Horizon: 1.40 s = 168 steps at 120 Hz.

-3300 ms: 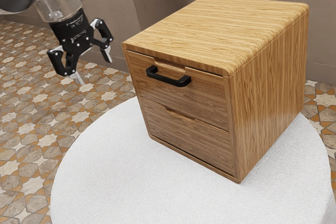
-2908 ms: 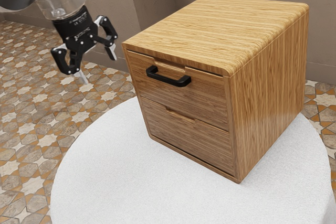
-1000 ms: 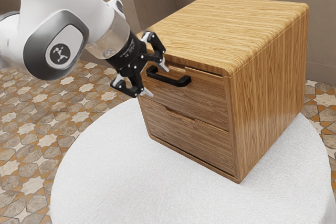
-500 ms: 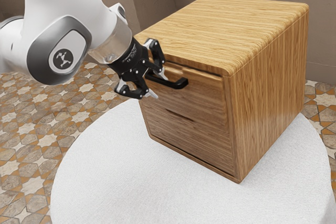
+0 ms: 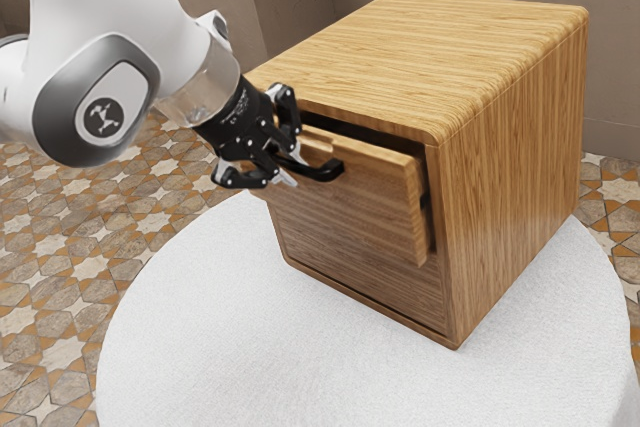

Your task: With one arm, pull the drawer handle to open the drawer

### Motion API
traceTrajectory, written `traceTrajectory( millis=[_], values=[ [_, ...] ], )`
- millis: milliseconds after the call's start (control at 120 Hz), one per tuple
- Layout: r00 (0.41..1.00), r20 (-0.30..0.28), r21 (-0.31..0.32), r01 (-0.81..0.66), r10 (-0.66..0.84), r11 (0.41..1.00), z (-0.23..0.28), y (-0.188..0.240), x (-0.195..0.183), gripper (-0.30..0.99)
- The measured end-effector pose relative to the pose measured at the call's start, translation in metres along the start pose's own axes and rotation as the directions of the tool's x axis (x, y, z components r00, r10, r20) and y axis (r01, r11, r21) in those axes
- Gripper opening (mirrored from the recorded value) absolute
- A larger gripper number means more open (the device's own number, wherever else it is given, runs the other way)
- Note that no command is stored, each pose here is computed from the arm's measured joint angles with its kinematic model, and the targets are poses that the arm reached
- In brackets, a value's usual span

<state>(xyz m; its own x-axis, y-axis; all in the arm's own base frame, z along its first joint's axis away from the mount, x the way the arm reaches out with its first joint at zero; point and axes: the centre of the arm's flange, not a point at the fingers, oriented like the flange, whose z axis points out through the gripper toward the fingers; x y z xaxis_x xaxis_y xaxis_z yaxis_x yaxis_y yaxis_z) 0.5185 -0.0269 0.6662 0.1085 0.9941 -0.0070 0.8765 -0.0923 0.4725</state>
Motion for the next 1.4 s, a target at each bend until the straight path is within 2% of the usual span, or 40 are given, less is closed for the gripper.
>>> traceTrajectory(
  millis=[442,1400],
  values=[
    [1.0,0.009,-0.003,-0.006,0.006,1.0,-0.012,-0.018,-0.002,0.01],
    [0.999,0.032,-0.024,-0.003,0.004,1.0,-0.047,-0.093,0.002,-0.01]
  ],
)
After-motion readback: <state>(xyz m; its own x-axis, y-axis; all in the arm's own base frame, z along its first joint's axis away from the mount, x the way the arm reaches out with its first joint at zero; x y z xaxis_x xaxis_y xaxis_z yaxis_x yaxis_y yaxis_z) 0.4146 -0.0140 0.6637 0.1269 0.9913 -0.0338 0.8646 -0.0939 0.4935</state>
